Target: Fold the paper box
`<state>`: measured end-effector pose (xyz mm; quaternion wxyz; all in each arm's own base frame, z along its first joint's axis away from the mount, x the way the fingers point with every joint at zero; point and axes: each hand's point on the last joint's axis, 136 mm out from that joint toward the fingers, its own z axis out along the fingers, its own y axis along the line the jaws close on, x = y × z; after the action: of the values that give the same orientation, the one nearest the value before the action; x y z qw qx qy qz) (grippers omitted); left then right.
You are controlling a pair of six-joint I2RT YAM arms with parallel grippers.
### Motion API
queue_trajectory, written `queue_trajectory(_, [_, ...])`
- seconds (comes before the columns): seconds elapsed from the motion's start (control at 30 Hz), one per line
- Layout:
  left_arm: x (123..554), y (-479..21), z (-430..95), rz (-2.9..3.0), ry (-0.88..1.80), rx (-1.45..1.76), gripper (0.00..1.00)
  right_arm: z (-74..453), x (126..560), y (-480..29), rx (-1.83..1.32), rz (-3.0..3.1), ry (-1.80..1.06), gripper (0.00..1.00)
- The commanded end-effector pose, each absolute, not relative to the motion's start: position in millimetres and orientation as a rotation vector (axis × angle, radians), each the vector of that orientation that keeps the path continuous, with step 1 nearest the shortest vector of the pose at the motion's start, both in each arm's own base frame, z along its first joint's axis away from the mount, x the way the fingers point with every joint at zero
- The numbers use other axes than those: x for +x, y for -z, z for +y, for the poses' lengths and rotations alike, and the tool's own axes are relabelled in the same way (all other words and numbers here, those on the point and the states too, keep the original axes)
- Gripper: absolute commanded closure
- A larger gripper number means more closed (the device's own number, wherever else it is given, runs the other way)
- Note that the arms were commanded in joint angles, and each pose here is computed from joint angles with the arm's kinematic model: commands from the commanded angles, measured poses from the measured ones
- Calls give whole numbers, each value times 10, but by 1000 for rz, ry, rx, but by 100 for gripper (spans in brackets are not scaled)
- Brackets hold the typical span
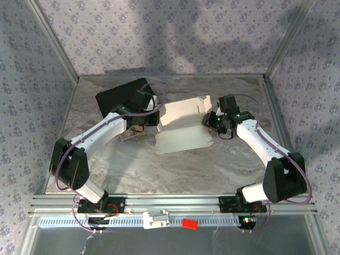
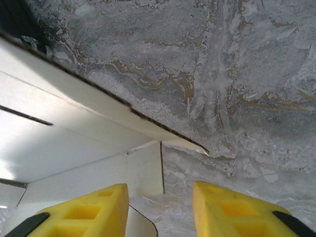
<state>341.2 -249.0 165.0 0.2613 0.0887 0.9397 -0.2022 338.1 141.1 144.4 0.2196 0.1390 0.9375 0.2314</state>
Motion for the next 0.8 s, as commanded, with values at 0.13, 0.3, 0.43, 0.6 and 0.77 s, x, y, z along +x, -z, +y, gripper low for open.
queue_trajectory(0.13, [3419, -1735, -2557, 2533, 561, 275, 100, 1450, 3526, -1599, 359, 2550, -666, 73])
queue_trajectory(0.3, [3435, -1739, -2607, 2532, 562, 292, 100, 1509, 3536, -1611, 354, 2549, -684, 77])
queue_trajectory(0.43, [3434, -1739, -2636, 2530, 563, 301, 100, 1570, 3554, -1642, 336, 2549, -699, 77])
queue_trajectory(0.6, [3451, -1753, -2647, 2525, 567, 293, 100, 1690, 3557, -1615, 291, 2572, -711, 78])
queue_trajectory(0.77, [3465, -1783, -2636, 2515, 566, 282, 100, 1812, 3541, -1571, 250, 2600, -723, 79])
